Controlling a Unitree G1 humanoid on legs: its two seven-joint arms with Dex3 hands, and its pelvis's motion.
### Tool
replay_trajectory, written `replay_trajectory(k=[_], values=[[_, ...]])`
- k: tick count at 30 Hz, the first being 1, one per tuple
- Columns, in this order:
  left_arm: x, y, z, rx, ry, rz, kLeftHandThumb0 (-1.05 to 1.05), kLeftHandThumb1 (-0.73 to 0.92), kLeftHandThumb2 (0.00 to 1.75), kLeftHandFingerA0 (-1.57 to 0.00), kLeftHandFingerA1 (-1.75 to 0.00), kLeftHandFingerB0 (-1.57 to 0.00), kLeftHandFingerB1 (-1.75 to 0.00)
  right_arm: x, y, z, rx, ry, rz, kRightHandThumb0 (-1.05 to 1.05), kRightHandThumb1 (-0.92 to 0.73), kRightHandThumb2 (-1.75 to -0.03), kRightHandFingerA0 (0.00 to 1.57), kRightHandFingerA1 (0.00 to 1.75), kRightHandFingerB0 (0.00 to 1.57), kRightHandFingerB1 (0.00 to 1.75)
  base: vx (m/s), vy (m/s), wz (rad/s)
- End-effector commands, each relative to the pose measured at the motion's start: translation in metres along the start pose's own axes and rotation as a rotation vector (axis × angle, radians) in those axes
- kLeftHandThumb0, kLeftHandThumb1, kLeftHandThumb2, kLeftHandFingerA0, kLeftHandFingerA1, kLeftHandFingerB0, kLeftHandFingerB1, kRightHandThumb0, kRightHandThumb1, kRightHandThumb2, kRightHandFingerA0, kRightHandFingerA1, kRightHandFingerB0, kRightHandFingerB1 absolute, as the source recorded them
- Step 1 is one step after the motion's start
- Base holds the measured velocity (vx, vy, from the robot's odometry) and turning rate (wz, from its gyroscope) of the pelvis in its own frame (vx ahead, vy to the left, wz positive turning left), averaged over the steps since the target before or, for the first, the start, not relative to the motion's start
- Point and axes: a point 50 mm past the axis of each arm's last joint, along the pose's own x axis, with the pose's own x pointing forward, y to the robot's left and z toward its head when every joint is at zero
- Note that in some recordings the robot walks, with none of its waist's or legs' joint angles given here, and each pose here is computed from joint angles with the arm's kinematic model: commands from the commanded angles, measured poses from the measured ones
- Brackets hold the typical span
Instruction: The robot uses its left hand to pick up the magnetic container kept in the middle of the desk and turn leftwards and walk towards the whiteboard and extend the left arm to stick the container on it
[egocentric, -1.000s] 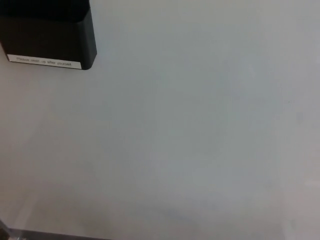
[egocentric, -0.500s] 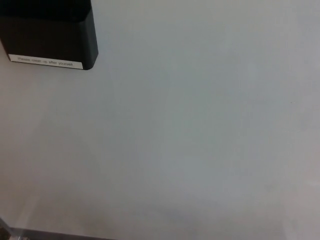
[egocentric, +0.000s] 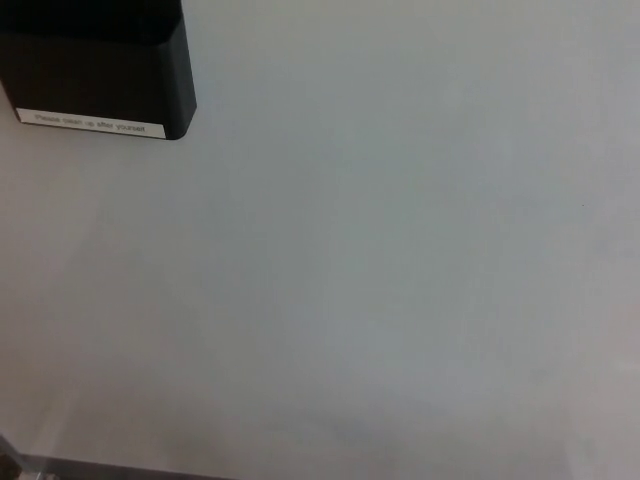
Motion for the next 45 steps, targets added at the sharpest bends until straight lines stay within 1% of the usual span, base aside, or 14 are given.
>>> replay_trajectory(k=[1,10,12,13,14,17,18,22,26,27,31,36,41,45], values=[[-0.004,0.001,0.000,-0.057,-0.039,0.018,-0.14,0.66,0.64,-1.11,-0.64,-0.97,-0.57,-0.003,0.002,-0.006,-0.027,0.036,-0.005,-0.03,-0.61,-0.83,0.99,0.67,0.78,0.53,0.00,0.000,0.00],[-0.013,-0.007,-0.010,-0.102,0.051,0.016,-0.14,0.68,0.67,-1.16,-0.68,-0.96,-0.56,-0.006,0.007,-0.010,-0.005,0.068,0.006,0.03,-0.58,-0.89,0.99,0.64,0.77,0.51,0.00,0.000,0.00],[-0.011,-0.004,-0.007,-0.158,0.048,0.042,-0.13,0.64,0.66,-1.24,-0.67,-1.02,-0.57,-0.004,0.006,-0.007,-0.019,0.061,0.004,-0.05,-0.63,-0.80,0.98,0.66,0.75,0.53,0.00,0.000,0.00],[-0.010,-0.004,-0.007,-0.165,0.046,0.046,-0.13,0.64,0.66,-1.24,-0.67,-1.02,-0.57,-0.003,0.006,-0.006,-0.027,0.060,0.002,-0.05,-0.63,-0.80,0.98,0.66,0.75,0.53,0.00,0.000,0.00],[-0.010,-0.003,-0.006,-0.177,0.040,0.053,-0.08,0.58,0.77,-1.26,-0.66,-1.04,-0.58,-0.002,0.006,-0.006,-0.027,0.059,0.001,-0.04,-0.64,-0.76,0.98,0.66,0.75,0.51,0.00,0.000,0.00],[-0.010,-0.003,-0.004,-0.207,0.034,0.061,-0.09,0.59,0.75,-1.26,-0.66,-1.02,-0.58,-0.001,0.006,-0.004,-0.046,0.054,-0.001,-0.05,-0.64,-0.75,0.97,0.64,0.74,0.50,0.00,0.000,0.00],[-0.009,-0.004,-0.005,-0.212,0.049,0.058,-0.09,0.56,0.86,-1.24,-0.62,-1.00,-0.57,-0.002,0.008,-0.004,-0.013,0.058,0.005,-0.05,-0.63,-0.81,0.97,0.62,0.72,0.51,0.00,0.000,0.00],[-0.009,-0.005,-0.005,-0.230,0.066,0.043,-0.10,0.58,0.87,-1.22,-0.61,-0.99,-0.56,-0.003,0.010,-0.005,0.004,0.061,0.011,-0.09,-0.60,-0.86,0.94,0.59,0.69,0.52,0.00,0.000,0.00],[-0.012,-0.006,-0.007,-0.244,0.064,0.033,-0.10,0.61,0.86,-1.17,-0.61,-0.96,-0.56,-0.006,0.011,-0.008,0.017,0.067,0.024,-0.01,-0.59,-0.92,0.95,0.55,0.72,0.49,0.00,0.000,0.00],[0.021,0.000,0.019,-0.240,0.086,0.034,-0.06,0.60,0.87,-0.99,-0.71,-0.89,-0.55,-0.006,0.011,-0.008,0.026,0.069,0.022,-0.05,-0.60,-0.91,0.92,0.56,0.72,0.51,0.00,0.000,0.00],[0.034,0.003,0.031,-0.246,0.105,0.032,-0.06,0.58,0.88,-0.99,-0.72,-0.89,-0.56,-0.008,0.011,-0.010,0.029,0.074,0.023,-0.04,-0.60,-0.91,0.92,0.56,0.72,0.51,0.00,-0.002,0.04],[0.035,0.004,0.030,-0.265,0.117,0.039,-0.08,0.62,0.75,-0.99,-0.74,-0.88,-0.58,-0.010,0.013,-0.010,0.048,0.069,0.029,-0.01,-0.59,-0.91,0.93,0.56,0.73,0.52,0.00,0.000,-0.02],[0.036,0.005,0.031,-0.261,0.113,0.055,-0.08,0.61,0.82,-0.90,-0.68,-0.86,-0.56,-0.008,0.012,-0.009,0.034,0.067,0.023,-0.02,-0.63,-0.82,0.91,0.54,0.69,0.50,0.00,0.000,0.00],[0.037,0.007,0.032,-0.271,0.105,0.062,-0.08,0.61,0.83,-0.91,-0.68,-0.85,-0.55,-0.006,0.011,-0.007,0.033,0.055,0.013,-0.02,-0.63,-0.82,0.90,0.54,0.69,0.49,0.00,0.000,0.00]])
